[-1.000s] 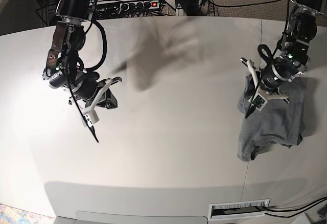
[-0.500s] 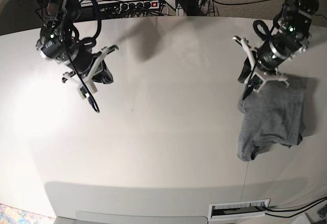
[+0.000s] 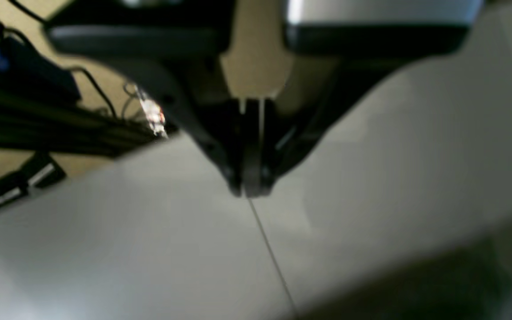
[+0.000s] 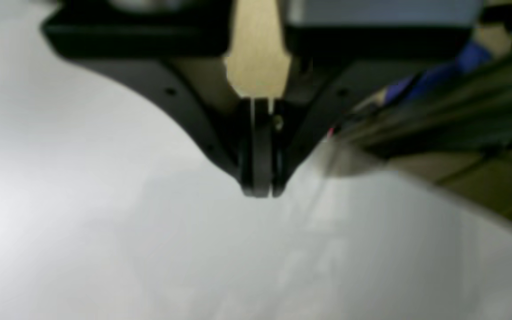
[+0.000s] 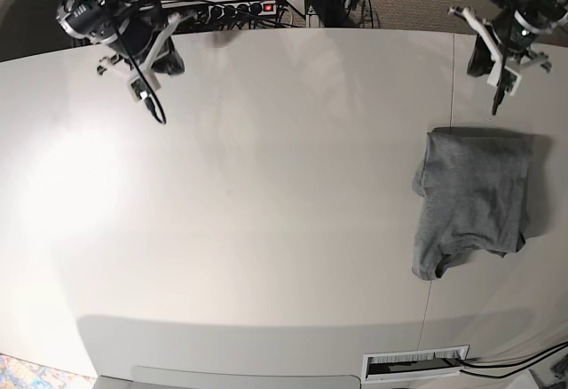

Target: Fold the T-shirt properly

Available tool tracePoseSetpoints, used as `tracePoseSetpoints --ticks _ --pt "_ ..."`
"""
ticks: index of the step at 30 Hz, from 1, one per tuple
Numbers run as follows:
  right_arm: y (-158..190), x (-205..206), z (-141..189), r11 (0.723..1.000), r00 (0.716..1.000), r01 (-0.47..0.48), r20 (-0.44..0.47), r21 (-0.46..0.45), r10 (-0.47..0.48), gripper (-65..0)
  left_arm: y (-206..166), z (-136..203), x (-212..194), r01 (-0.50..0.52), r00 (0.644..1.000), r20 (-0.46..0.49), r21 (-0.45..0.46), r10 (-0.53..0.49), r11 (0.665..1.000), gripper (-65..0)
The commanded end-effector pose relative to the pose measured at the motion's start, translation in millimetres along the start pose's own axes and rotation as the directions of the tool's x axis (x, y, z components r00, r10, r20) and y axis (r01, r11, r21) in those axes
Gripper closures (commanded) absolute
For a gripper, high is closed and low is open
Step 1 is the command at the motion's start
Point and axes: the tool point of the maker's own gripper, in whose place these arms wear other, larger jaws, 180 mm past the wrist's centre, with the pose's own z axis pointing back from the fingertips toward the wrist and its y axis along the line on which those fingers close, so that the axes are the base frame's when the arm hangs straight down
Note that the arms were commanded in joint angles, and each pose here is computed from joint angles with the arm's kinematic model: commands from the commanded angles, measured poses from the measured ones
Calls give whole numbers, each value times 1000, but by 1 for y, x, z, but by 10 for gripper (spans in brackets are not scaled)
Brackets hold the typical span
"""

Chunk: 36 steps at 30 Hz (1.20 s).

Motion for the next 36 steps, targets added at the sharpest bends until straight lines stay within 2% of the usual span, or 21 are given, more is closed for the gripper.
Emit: tracePoseSetpoints --ticks 1,6,12,17,21,24,26,29,33,36 --pt "3 -1 5 1000 1000 -8 9 6 8 0 1 7 -1 -5 1000 7 8 5 1000 0" --pt "23 -48 15 998 992 36 -122 48 -30 0 -10 22 -40 -93 992 -80 23 95 995 0" --pt "51 -103 37 991 959 98 -273 93 -69 0 -33 36 -76 -197 967 -159 21 198 980 0" --pt "58 -138 50 991 935 112 -345 75 -79 0 -56 39 -117 -308 922 -252 -8 296 951 0" --pt "60 -171 44 980 911 184 -386 70 -144 0 -83 26 -157 -401 879 -306 -61 365 914 0" --pt "64 -202 31 970 883 234 -434 70 -181 0 -99 14 -195 -409 851 -387 -64 355 910 0" --pt "68 -218 18 964 871 252 -453 83 -189 0 -111 4 -214 -440 827 -423 -76 371 895 0" --pt "75 -237 -10 963 866 244 -474 114 -163 0 -127 -12 -236 -455 809 -458 -94 367 886 0" --pt "85 -255 -53 962 871 214 -478 171 -109 0 -138 -34 -257 -445 807 -480 -111 345 889 0" --pt "89 -264 -85 953 870 227 -482 202 -105 0 -142 -52 -268 -438 804 -495 -120 329 891 0"
